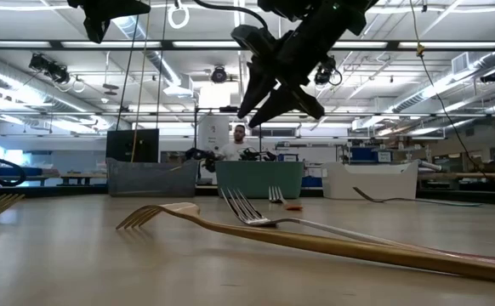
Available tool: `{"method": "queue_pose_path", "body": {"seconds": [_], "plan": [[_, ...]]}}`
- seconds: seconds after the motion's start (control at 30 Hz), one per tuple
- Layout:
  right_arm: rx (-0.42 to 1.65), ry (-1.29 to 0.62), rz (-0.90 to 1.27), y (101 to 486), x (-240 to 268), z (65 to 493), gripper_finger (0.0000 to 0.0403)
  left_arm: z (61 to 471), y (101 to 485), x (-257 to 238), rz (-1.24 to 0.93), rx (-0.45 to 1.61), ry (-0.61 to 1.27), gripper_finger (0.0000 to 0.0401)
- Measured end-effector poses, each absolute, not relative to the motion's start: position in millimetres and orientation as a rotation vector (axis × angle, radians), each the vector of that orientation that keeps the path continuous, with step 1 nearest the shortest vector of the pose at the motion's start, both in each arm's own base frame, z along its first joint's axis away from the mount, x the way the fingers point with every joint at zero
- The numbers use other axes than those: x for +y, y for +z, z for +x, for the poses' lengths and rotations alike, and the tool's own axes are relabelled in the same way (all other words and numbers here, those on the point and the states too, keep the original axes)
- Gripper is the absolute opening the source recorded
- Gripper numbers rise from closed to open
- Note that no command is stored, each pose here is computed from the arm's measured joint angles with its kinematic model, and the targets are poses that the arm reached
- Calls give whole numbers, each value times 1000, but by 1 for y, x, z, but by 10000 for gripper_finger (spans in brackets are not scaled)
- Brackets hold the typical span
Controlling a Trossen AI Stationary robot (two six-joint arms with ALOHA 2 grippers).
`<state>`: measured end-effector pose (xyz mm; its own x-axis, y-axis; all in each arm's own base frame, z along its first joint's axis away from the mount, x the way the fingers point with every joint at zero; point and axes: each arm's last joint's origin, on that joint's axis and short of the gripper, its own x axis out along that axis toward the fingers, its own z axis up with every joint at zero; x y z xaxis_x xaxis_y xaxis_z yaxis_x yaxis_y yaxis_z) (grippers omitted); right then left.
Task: Sort silverware by color (type)
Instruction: Put the orange fork into the blue bin
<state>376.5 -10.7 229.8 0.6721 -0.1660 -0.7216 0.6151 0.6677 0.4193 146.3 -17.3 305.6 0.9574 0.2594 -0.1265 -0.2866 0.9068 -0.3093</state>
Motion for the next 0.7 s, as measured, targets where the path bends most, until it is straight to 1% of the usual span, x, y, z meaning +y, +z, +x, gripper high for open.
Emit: {"method": "queue_pose_path", "body": {"seconds": [0.53,0.7], "plan": [[694,-472,708,231,-11,377,120,146,305,-17,-331,83,283,105],[649,-390,742,236,-9,382,120,146,305,-17,-355,81,284,105]]}}
